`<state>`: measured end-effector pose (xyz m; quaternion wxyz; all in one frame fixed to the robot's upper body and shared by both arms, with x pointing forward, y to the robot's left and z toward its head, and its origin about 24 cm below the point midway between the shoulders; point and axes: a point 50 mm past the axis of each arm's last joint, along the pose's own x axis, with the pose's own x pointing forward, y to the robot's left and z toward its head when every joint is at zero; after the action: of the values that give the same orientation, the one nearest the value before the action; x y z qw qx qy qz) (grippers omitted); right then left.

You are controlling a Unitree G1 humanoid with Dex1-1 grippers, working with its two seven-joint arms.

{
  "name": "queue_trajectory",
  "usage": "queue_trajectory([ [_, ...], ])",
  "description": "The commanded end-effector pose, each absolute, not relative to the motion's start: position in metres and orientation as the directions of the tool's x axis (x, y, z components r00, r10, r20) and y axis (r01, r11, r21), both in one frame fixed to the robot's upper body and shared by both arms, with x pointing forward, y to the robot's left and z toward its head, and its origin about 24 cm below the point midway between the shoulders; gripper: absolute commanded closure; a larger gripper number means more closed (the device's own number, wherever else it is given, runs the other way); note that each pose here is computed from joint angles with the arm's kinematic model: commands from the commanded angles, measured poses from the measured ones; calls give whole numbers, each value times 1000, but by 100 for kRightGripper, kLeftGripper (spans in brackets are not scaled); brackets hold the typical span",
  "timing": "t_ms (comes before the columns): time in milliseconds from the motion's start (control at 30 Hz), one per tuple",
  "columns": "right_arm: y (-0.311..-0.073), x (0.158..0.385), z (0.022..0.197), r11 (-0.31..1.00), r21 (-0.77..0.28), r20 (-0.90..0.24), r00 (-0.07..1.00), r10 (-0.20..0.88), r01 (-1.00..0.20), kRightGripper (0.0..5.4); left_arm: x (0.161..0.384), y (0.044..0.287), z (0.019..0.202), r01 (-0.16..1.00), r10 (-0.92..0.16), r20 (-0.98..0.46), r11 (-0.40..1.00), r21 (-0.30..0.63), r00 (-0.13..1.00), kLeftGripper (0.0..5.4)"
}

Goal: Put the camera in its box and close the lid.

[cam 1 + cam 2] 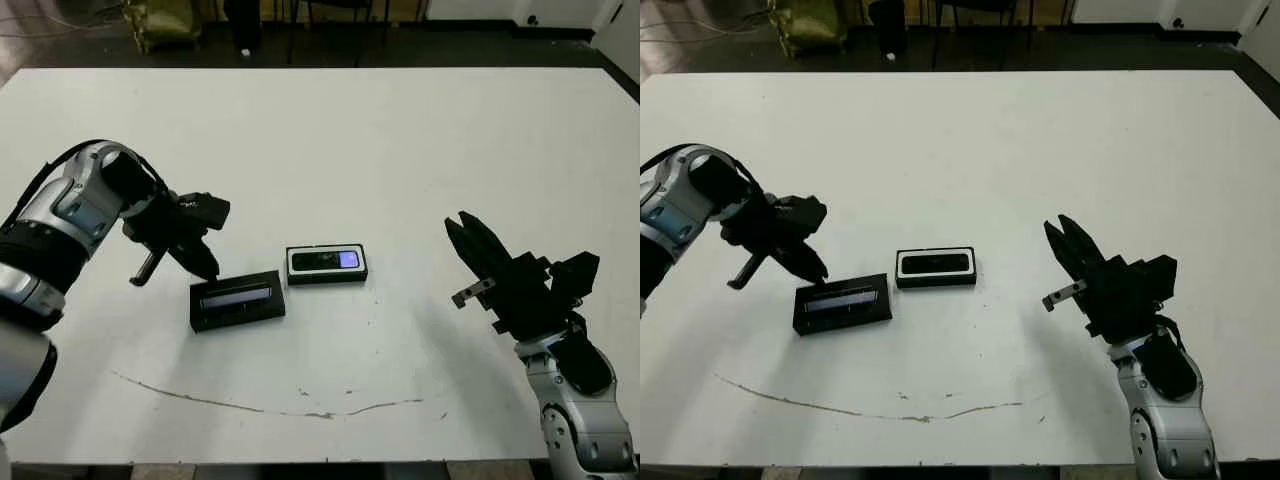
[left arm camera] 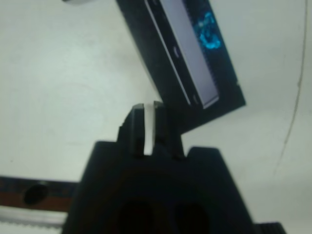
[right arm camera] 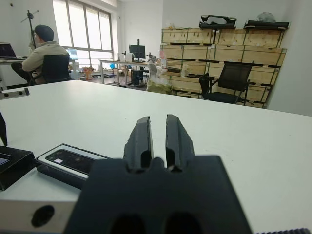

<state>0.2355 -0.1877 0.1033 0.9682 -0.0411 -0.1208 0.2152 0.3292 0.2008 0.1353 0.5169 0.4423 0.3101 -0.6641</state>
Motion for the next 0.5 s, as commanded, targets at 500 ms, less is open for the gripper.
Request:
queue_trajectory([
  [500, -192, 234, 101, 907, -122, 189, 887, 421, -404, 539, 312, 212, 122, 948, -325, -933, -314, -44, -151, 540],
])
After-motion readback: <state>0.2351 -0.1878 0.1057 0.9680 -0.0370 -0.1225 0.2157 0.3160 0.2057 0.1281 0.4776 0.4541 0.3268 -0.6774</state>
